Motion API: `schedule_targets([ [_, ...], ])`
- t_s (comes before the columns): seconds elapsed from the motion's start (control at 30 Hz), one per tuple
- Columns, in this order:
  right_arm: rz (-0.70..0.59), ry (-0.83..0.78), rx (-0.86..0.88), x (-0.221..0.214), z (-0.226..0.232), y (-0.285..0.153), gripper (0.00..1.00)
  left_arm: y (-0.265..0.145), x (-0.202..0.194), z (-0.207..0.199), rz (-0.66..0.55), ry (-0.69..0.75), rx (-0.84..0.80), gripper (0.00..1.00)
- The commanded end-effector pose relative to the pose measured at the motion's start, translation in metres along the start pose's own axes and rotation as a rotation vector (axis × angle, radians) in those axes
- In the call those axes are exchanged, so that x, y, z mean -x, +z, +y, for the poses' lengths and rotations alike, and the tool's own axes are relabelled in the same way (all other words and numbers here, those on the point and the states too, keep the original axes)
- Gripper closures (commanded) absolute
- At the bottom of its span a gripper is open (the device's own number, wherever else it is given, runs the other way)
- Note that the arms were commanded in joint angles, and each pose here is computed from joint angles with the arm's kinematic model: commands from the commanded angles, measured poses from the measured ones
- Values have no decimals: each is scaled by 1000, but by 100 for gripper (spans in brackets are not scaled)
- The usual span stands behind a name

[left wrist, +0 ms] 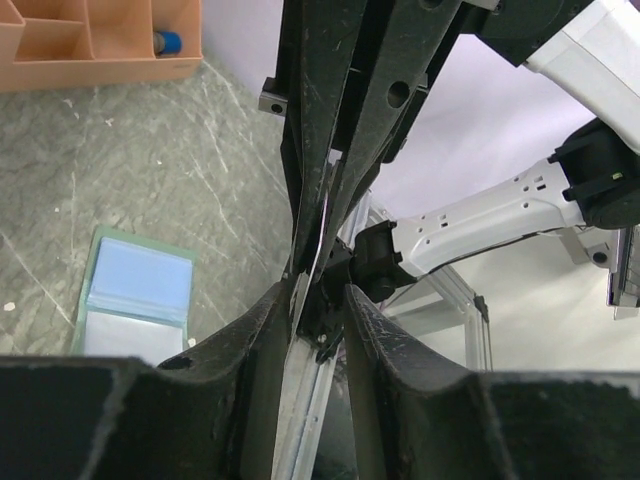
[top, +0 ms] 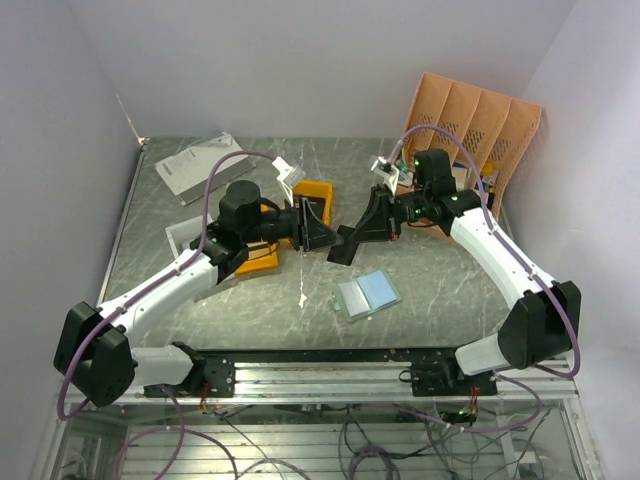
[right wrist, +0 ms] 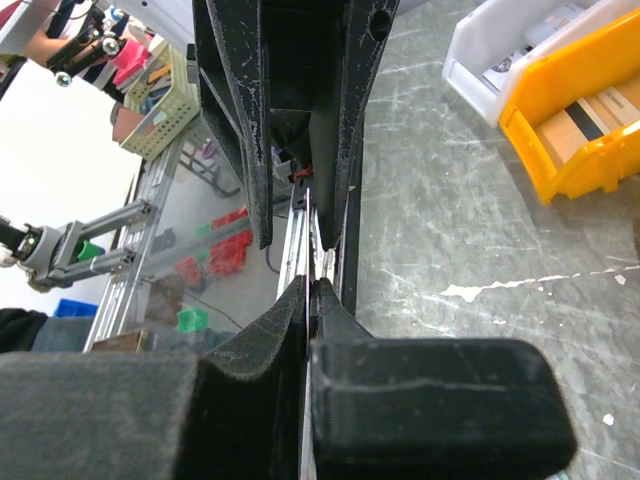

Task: Put the credit cards into the card holder
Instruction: Pick up the credit card from the storage box.

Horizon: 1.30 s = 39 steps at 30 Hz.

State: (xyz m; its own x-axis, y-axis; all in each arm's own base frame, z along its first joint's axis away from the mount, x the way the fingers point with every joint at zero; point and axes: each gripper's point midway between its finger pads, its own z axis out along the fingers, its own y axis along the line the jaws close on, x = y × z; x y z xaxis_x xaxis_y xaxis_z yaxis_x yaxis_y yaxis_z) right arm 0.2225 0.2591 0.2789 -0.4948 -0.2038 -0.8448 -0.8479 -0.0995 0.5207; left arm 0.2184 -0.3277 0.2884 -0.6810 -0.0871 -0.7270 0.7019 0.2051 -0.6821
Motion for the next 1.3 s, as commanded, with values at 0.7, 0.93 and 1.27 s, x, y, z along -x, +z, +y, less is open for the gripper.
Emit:
schedule_targets([
  [0.7, -17, -17, 58, 5, 13, 2, 100, -3, -21, 6, 70, 18, -8, 68],
  [0.93, -24, -12, 67, 7, 14, 2, 100, -5, -26, 8, 73, 16, -3, 70],
  [1.27, -40, 39, 123, 7, 21, 3, 100, -10, -24, 0, 21, 16, -34, 70],
])
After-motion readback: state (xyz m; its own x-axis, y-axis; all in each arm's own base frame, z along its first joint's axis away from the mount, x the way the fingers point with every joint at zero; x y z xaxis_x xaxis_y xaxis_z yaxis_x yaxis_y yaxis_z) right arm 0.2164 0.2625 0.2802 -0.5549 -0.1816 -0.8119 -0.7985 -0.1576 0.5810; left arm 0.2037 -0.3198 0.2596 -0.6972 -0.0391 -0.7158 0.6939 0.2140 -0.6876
